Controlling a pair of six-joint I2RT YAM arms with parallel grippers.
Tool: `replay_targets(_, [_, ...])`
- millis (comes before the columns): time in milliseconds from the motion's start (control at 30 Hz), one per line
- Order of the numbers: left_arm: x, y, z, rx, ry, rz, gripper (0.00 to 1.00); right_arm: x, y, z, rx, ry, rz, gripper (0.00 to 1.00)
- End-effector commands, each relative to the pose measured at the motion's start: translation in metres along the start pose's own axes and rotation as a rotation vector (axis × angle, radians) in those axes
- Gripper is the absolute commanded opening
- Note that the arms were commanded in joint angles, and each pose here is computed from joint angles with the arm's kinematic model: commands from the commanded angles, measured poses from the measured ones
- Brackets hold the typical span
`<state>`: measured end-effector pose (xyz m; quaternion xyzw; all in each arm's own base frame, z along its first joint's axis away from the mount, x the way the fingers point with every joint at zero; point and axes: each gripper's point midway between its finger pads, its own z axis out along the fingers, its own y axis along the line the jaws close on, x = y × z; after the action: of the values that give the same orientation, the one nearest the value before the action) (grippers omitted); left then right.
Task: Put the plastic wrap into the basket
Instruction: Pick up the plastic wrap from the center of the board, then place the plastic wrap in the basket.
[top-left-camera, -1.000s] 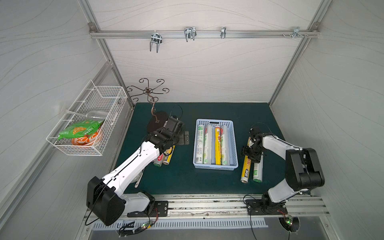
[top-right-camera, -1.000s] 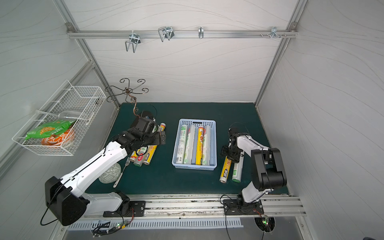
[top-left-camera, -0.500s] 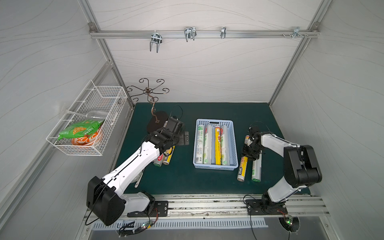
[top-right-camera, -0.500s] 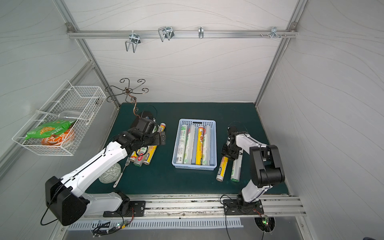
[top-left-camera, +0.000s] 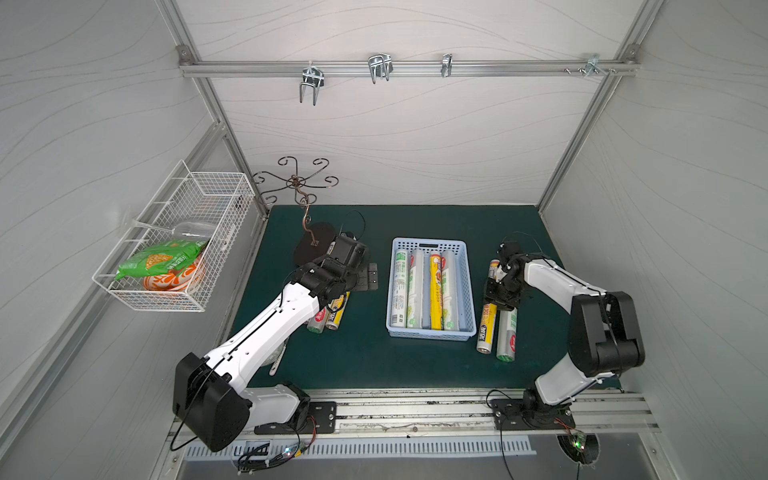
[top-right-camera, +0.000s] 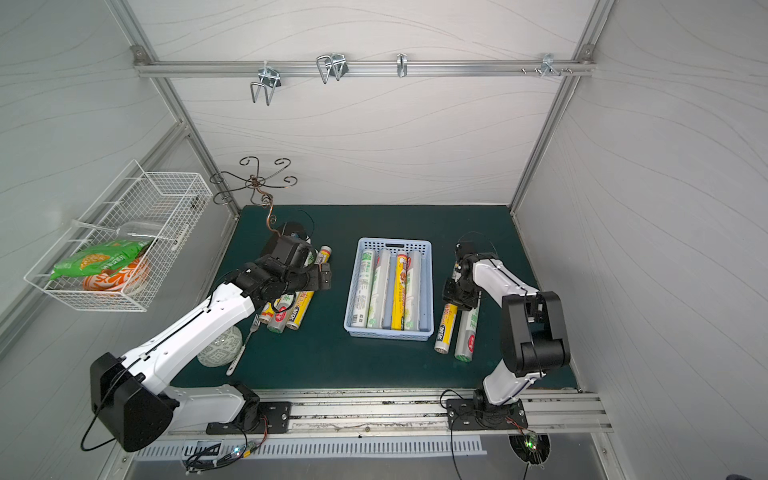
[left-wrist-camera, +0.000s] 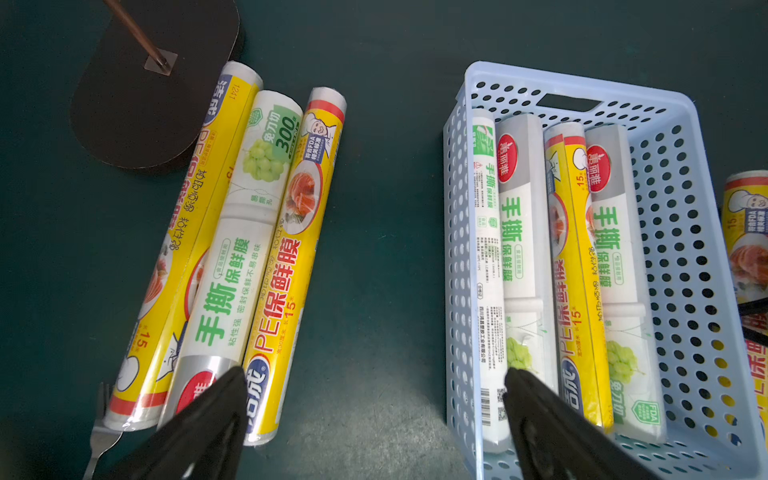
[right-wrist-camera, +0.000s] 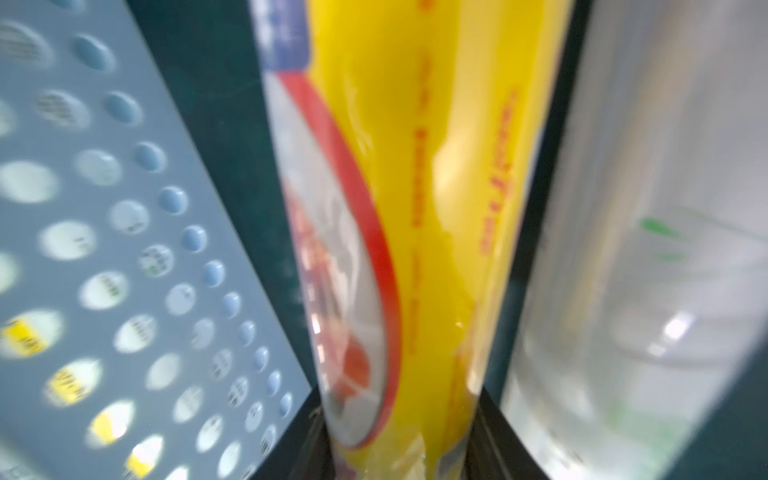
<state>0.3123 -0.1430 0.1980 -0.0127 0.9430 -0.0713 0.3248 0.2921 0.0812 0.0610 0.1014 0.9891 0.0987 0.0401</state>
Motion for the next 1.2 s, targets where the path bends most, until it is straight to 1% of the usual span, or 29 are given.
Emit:
replay_targets(0, [-0.013,-0.002,-0.009,0.017,-0.053,-0.007,0.98,0.0,0.001,-0.033,0.019,-0.032,-0.033,0.29])
replay_targets(333, [-0.012,0.001,-0.013,0.014,-0.058,-0.006,0.98,-0.01,0.012,-0.092,0.012,-0.109,-0.077,0.29])
replay_targets(600, [-0.013,0.003,-0.019,0.011,-0.068,-0.006,0.98,-0.014,0.056,-0.123,-0.111,-0.109,-0.131,0.3])
replay_targets(867, [-0.014,0.007,-0.026,0.003,-0.085,-0.011,0.98,-0.019,0.103,-0.13,-0.192,-0.09,-0.161,0.3])
replay_targets(1167, [-0.012,0.014,-0.032,-0.019,-0.092,-0.008,0.98,-0.025,0.142,-0.124,-0.228,-0.087,-0.178,0.3])
